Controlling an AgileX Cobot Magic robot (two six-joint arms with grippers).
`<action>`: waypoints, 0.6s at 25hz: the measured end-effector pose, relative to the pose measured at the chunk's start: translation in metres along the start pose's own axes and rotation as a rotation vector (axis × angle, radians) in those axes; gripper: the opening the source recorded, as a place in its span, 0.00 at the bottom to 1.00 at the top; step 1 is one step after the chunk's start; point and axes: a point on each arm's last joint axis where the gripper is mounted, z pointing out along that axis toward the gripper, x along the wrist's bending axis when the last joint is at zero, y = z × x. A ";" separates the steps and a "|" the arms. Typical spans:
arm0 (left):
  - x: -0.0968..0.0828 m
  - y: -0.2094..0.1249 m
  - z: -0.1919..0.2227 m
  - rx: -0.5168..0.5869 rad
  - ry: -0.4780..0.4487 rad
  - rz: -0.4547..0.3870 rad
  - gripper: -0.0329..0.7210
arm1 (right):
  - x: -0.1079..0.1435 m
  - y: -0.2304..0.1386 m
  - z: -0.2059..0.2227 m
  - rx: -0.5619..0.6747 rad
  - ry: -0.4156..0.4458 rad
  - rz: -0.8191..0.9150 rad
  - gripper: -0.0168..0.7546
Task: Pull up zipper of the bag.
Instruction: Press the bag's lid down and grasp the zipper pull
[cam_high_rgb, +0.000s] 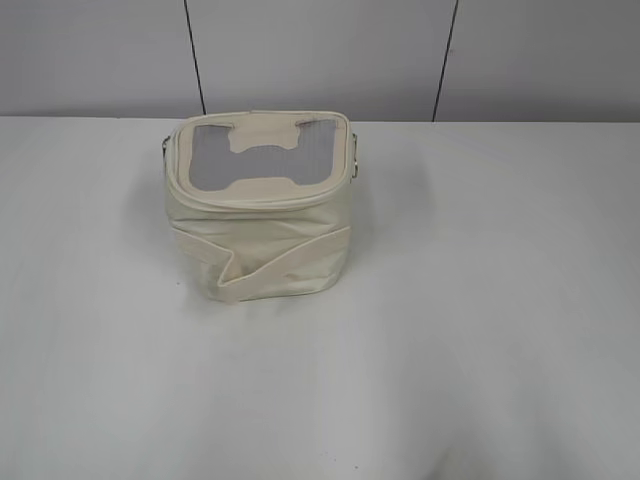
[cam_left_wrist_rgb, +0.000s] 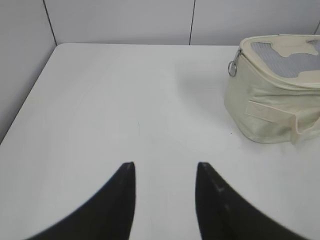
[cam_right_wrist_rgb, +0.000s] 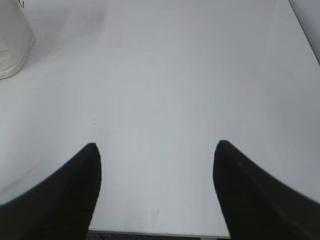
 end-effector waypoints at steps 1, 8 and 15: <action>0.000 0.000 0.000 0.000 0.000 0.000 0.46 | 0.000 0.000 0.000 0.000 0.000 0.000 0.73; 0.000 0.000 0.000 0.000 0.000 0.000 0.46 | 0.000 0.000 0.000 0.000 0.000 0.000 0.73; 0.000 0.000 0.000 0.000 0.000 0.000 0.46 | 0.000 0.000 0.000 0.000 0.000 0.001 0.73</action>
